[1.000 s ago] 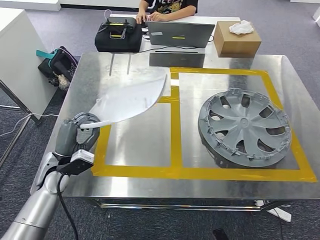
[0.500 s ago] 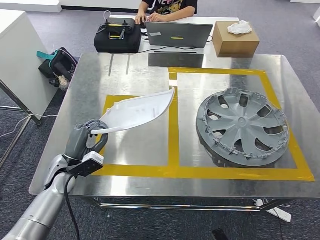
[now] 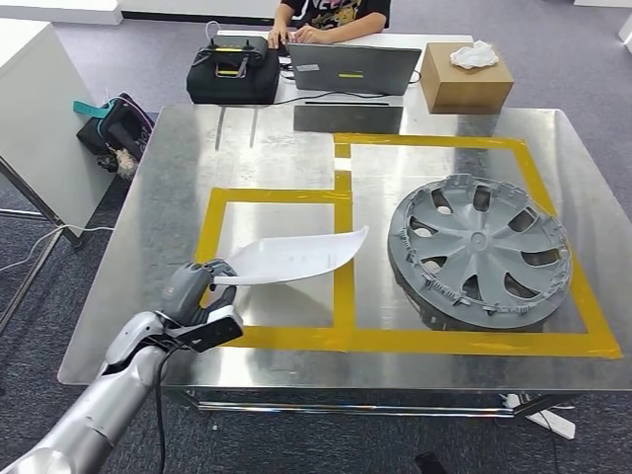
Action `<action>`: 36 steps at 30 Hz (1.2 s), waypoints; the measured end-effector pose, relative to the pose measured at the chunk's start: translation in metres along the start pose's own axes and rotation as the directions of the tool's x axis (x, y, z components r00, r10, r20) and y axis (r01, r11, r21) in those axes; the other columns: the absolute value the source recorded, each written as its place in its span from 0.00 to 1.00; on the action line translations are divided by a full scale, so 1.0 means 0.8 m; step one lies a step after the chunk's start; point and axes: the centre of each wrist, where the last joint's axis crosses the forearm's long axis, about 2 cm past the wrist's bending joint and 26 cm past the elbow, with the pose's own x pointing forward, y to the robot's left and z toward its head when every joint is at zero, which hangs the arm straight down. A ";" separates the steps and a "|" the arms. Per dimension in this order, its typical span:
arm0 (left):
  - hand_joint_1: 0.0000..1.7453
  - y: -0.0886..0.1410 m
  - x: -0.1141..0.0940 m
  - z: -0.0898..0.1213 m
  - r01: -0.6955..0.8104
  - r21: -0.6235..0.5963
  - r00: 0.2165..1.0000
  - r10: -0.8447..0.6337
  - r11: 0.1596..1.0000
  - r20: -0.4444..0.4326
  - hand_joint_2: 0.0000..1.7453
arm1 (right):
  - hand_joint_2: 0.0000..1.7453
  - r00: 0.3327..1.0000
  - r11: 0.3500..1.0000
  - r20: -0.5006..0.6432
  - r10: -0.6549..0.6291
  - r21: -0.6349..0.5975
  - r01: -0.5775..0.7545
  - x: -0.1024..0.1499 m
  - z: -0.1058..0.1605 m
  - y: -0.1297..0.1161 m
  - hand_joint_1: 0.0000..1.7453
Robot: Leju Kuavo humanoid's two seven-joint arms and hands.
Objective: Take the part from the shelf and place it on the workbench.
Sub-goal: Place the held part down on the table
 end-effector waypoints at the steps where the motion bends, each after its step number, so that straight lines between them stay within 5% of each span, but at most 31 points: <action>1: 1.00 -0.006 0.000 -0.003 0.010 -0.013 1.000 -0.011 1.000 -0.021 1.00 | 0.00 1.000 1.000 0.001 0.008 0.003 -0.008 0.002 0.000 0.000 0.00; 6: 1.00 -0.040 0.017 -0.033 0.161 -0.145 0.971 -0.182 0.976 -0.153 1.00 | 0.00 0.998 0.998 -0.009 0.055 0.021 -0.055 0.013 -0.002 0.001 0.00; 14: 1.00 -0.063 0.055 -0.072 0.254 -0.244 0.932 -0.304 0.936 -0.198 1.00 | 0.00 0.996 0.996 -0.015 0.083 0.032 -0.083 0.022 -0.004 0.002 0.00; 30: 1.00 -0.073 0.064 -0.075 0.313 -0.201 0.896 -0.359 0.928 -0.262 1.00 | 0.00 0.997 0.997 -0.022 0.074 0.030 -0.073 0.021 -0.003 0.007 0.00; 36: 1.00 -0.072 0.055 -0.067 0.342 -0.093 0.896 -0.354 0.935 -0.269 1.00 | 0.00 0.998 0.998 -0.019 0.066 0.025 -0.065 0.020 -0.003 0.007 0.00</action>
